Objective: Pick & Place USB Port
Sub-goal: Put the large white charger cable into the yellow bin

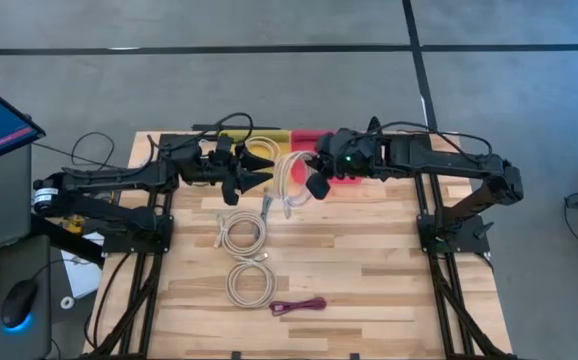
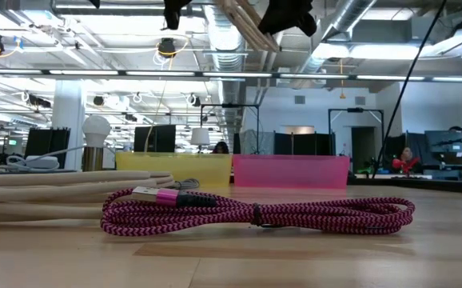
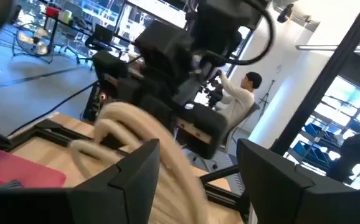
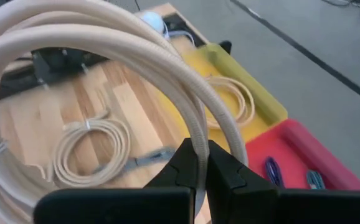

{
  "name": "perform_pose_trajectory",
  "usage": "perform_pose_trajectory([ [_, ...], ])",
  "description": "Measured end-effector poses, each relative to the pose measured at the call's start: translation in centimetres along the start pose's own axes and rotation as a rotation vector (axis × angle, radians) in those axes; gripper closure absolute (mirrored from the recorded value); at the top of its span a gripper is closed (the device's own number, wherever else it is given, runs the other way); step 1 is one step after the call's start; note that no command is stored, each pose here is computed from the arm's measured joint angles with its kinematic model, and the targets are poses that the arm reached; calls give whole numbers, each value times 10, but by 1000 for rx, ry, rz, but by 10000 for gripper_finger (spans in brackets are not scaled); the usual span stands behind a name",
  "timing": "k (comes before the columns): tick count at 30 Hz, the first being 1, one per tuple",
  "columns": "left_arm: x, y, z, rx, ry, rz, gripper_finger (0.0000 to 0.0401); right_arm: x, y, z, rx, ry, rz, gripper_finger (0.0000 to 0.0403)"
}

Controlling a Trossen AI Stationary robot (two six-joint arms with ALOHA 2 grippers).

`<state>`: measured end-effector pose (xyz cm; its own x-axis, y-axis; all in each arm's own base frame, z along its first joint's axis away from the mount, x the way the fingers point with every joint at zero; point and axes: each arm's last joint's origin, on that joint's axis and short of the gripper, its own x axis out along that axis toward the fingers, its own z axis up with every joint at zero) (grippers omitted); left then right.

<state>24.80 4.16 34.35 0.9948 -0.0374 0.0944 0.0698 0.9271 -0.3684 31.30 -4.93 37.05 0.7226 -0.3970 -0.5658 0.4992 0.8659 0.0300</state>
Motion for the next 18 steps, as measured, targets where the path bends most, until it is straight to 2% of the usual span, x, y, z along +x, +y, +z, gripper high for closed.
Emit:
perform_pose_trajectory([
  [5,0,0,0,1,0,-8,185,0,-1,-1,-6,10,-9,402],
  [12,0,-1,0,1,0,-11,185,-3,10,-4,-23,26,73,402],
  [18,0,-1,0,1,0,-13,187,-5,15,-4,-32,8,58,402],
])
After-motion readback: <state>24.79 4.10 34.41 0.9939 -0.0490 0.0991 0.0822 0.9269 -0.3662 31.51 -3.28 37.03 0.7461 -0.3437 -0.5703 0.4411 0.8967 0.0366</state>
